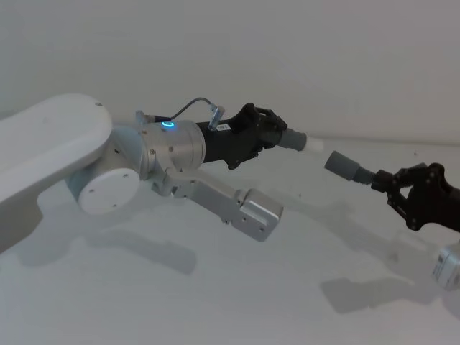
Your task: Use both hands to pick up one end of the pipe from the table, align the ends, and insert them.
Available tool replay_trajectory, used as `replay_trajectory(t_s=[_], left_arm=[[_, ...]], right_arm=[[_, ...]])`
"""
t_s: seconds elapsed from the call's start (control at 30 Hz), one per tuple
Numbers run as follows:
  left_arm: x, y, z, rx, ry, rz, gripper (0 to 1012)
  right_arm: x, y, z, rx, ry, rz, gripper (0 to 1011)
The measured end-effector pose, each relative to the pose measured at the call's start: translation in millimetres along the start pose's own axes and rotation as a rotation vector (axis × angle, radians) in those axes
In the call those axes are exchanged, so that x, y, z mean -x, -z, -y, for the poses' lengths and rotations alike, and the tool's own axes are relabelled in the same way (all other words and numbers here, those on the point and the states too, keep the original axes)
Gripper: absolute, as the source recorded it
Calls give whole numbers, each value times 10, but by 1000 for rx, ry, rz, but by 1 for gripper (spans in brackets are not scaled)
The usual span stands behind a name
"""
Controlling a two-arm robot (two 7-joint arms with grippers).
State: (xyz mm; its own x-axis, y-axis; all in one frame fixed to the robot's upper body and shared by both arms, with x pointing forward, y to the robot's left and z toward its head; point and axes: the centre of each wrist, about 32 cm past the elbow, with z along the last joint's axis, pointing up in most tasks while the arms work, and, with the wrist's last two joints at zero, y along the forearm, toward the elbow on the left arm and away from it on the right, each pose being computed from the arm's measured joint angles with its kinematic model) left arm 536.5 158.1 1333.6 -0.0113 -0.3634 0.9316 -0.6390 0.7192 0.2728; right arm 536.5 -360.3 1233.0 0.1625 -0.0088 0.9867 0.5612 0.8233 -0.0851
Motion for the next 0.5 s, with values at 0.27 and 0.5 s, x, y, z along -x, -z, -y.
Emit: replay_trajectory(t_s=[0.27,0.5], left_arm=[[-3,1,2,4,0,1,345],[-4,2,3,5,0,2,345]], right_arm=[[-94,52,-38,-36,6,48,67],[-147,79,-65,-52,4,76,67]])
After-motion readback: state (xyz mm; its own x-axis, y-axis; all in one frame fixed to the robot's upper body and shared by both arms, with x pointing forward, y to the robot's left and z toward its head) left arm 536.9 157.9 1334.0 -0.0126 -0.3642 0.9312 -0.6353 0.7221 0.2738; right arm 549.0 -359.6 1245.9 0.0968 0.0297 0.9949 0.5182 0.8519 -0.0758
